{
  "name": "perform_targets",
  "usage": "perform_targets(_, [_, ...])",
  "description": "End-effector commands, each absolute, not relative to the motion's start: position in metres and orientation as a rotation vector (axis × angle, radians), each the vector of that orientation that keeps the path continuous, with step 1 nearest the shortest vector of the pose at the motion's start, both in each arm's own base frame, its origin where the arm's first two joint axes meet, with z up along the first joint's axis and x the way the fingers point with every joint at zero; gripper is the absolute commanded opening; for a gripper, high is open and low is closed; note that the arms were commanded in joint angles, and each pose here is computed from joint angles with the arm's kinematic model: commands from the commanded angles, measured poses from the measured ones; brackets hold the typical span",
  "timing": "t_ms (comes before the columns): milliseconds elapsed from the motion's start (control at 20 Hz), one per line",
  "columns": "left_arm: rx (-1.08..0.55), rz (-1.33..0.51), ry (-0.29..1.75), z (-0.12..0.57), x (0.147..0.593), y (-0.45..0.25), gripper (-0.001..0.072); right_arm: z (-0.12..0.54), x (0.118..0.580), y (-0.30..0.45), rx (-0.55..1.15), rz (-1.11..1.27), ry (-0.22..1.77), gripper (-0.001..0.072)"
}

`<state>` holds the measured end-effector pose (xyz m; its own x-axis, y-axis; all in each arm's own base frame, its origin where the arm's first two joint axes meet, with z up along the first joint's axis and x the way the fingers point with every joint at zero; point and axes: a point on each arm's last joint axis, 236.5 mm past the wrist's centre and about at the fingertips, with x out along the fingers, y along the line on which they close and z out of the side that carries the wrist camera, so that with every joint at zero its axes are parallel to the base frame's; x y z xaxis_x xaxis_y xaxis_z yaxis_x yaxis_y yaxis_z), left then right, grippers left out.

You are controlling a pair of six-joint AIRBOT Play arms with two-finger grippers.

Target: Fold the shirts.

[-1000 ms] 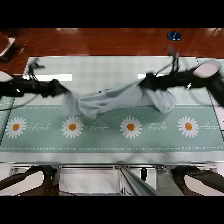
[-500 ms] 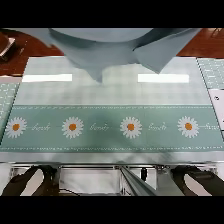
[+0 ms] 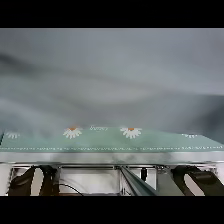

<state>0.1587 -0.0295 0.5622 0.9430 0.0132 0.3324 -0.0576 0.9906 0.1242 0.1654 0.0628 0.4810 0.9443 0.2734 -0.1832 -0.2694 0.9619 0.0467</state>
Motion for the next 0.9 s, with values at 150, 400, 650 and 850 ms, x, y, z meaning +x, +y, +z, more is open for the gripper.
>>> perform_targets(150, [-0.006, -0.041, 0.046, 0.44, 0.216, -0.018, 0.0019, 0.348, 0.19, 0.088, 0.117, 0.366, 0.606, 0.0023])
perform_targets(400, [-0.305, -0.132, 0.321, 0.287, 0.328, -0.002, 0.0019, 0.207, 0.278, 0.089, 0.204, 0.325, 0.838, 0.002])
perform_targets(650, [-0.374, -0.177, 0.47, 0.192, 0.431, -0.025, 0.0019, 0.121, 0.386, 0.059, 0.383, 0.292, 0.957, 0.002])
perform_targets(850, [-0.381, -0.197, 0.552, 0.126, 0.495, -0.061, 0.0019, 0.09, 0.466, 0.043, 0.689, 0.393, 0.927, 0.0023])
